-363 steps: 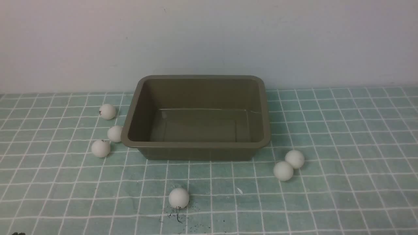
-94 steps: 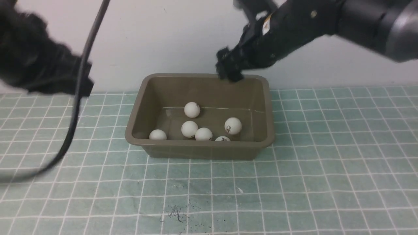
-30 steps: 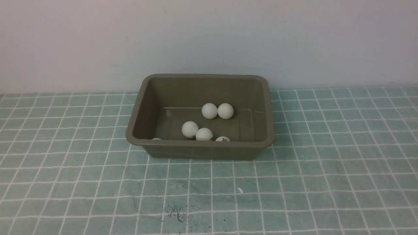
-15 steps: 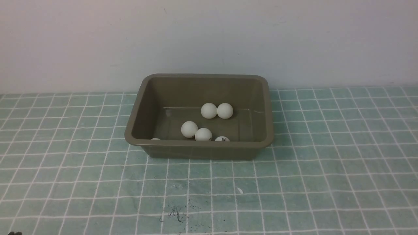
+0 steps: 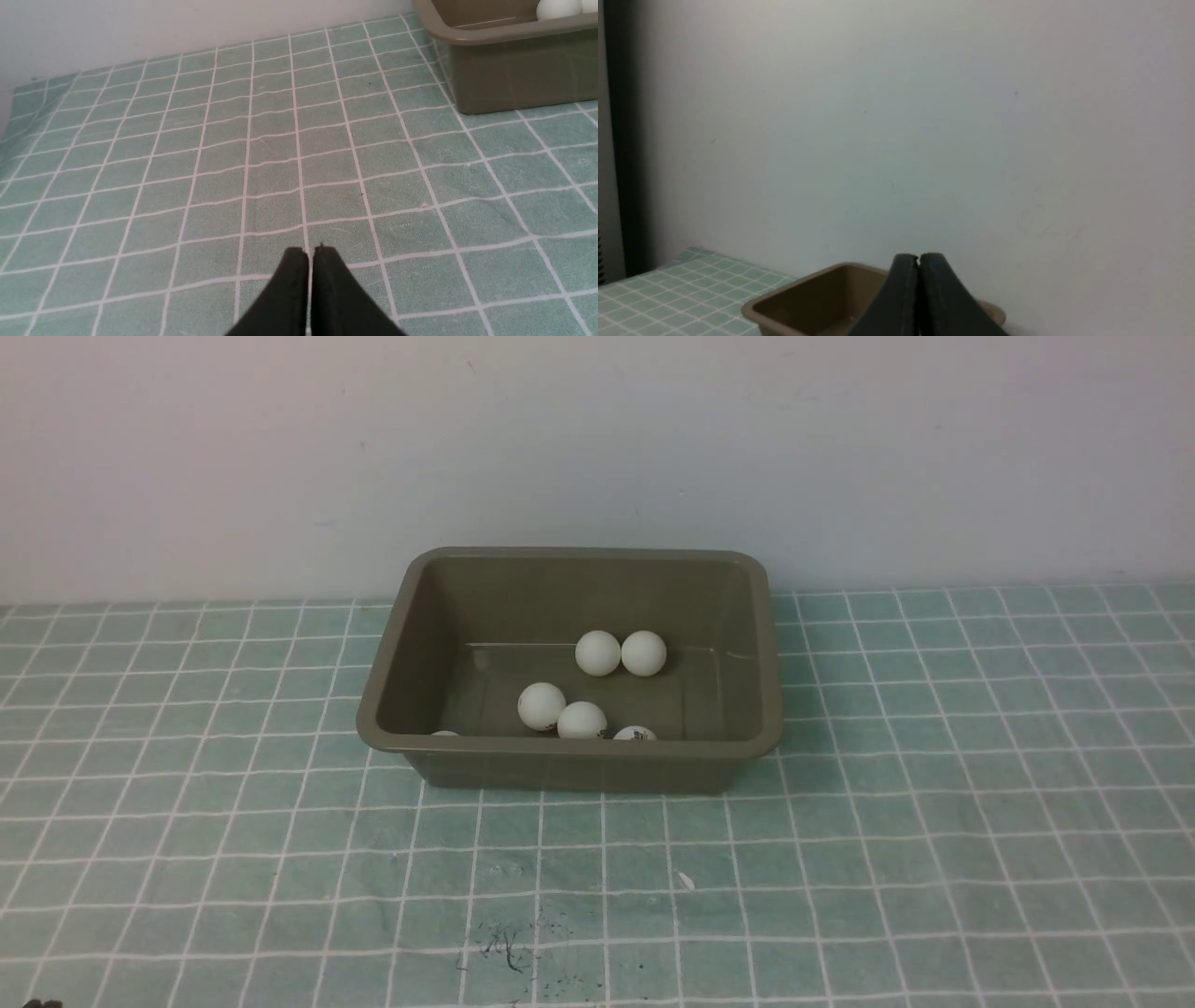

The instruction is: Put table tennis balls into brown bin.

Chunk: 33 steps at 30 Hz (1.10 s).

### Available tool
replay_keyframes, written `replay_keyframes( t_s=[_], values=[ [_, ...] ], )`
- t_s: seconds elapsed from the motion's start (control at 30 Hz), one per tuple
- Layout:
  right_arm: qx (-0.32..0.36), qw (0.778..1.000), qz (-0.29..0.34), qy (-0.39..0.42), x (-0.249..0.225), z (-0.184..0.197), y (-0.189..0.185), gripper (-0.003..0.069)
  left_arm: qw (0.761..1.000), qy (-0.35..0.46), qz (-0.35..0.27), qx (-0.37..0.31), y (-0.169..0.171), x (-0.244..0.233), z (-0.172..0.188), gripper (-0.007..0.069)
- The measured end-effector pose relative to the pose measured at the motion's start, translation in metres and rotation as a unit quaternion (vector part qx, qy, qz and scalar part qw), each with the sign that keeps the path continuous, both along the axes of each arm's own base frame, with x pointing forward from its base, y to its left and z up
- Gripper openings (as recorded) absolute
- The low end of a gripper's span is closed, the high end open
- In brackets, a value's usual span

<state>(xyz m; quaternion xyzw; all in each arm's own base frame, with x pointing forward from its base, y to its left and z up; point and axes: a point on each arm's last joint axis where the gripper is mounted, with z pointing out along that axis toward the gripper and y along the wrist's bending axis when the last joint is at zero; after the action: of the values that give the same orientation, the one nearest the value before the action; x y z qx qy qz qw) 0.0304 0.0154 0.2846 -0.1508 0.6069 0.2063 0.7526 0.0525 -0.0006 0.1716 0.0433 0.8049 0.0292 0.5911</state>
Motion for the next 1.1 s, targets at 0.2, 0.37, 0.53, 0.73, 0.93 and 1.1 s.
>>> replay_keyframes(
  t_s=[0.2,0.37,0.53,0.73,0.93,1.1],
  values=[
    [-0.008,0.999,0.012,0.046,0.006,-0.024,0.006,-0.0015,1.0,0.0,0.0,0.0,0.0,0.0,0.0,-0.0005],
    [-0.034,0.995,-0.028,0.093,0.014,-0.052,0.006,-0.0015,1.0,0.0,0.0,0.0,0.0,0.0,0.0,-0.0005],
    [-0.043,0.974,-0.151,0.162,0.023,-0.086,-0.005,-0.0015,1.0,0.0,0.0,0.0,0.0,0.0,0.0,-0.0005],
    [-0.044,0.954,-0.215,0.203,0.024,-0.103,-0.012,-0.0015,1.0,0.0,0.0,0.0,0.0,0.0,0.0,-0.0005],
    [-0.043,0.953,-0.219,0.203,0.024,-0.103,-0.013,-0.0015,1.0,0.0,0.0,0.0,0.0,0.0,0.0,-0.0005],
    [-0.043,0.953,-0.219,0.203,0.024,-0.103,-0.013,-0.0015,1.0,0.0,0.0,0.0,0.0,0.0,0.0,-0.0005]
  ],
)
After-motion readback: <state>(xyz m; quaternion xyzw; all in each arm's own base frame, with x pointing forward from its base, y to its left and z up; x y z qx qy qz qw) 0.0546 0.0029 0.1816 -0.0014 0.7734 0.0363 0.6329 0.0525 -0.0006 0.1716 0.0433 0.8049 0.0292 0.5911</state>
